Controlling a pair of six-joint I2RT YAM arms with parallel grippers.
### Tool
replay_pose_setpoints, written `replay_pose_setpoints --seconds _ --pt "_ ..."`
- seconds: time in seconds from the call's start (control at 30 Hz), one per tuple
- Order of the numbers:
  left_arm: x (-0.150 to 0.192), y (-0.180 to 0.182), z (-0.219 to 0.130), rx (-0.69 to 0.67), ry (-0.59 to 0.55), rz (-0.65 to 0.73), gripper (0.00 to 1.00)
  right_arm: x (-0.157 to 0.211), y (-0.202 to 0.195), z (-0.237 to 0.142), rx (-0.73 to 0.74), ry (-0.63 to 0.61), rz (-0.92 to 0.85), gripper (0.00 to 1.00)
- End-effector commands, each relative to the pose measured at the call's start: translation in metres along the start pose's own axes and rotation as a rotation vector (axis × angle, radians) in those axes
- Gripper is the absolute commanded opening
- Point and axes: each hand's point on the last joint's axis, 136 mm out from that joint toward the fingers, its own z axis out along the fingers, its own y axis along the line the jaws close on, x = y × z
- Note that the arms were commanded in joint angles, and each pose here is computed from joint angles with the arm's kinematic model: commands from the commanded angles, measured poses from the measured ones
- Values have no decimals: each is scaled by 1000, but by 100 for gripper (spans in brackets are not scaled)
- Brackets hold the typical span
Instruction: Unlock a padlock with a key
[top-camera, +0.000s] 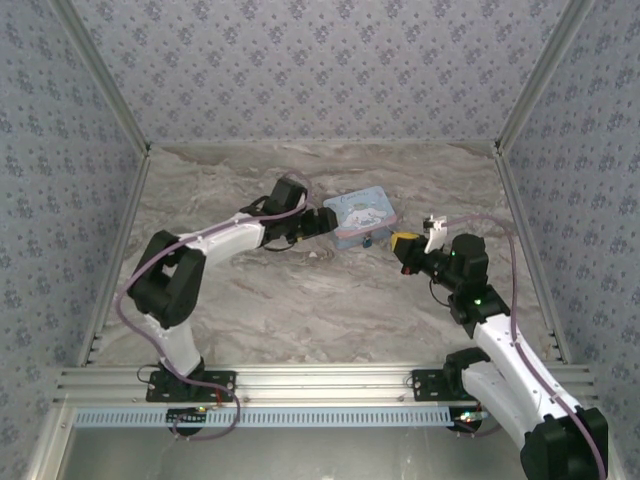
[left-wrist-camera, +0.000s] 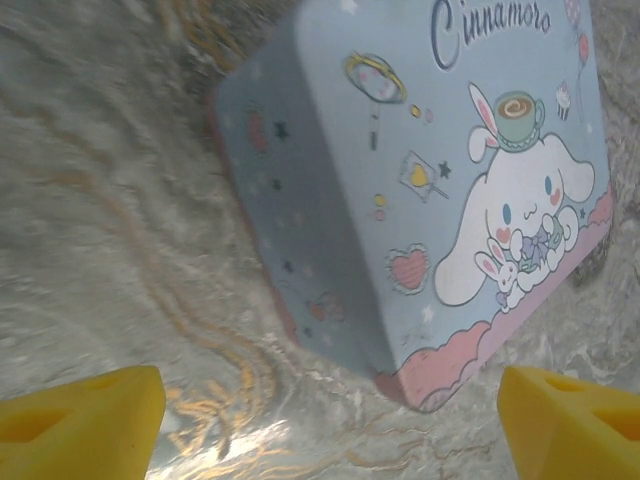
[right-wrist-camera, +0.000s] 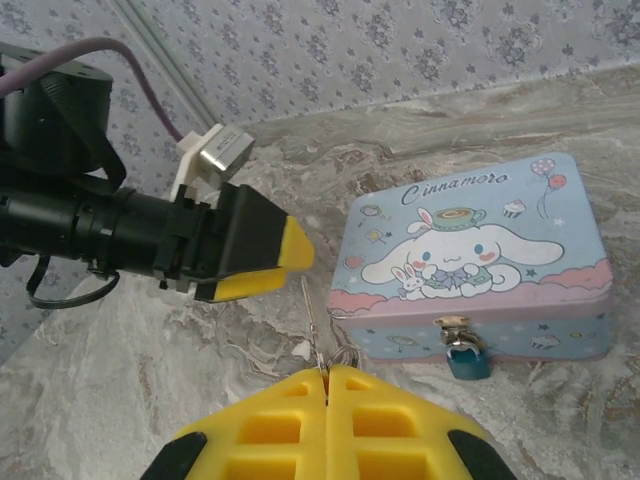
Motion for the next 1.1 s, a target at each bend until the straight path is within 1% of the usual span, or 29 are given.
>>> replay_pose_setpoints --seconds 0.0,0.23,0.5,0.73,1.07 --pt "-2 -28 6 66 29 -16 87 -7 -1 -3 21 -8 0 0" --pt "-2 -19 24 21 51 -28 85 -6 -3 -4 29 -2 -4 0" --pt "20 8 34 -67 133 -15 81 -5 -5 -5 44 15 -13 0" --pt "36 35 27 -136 173 -14 80 -7 -5 -6 51 16 -18 0" --pt "41 78 -2 -220 169 -43 79 -8 -5 -6 56 19 -23 0"
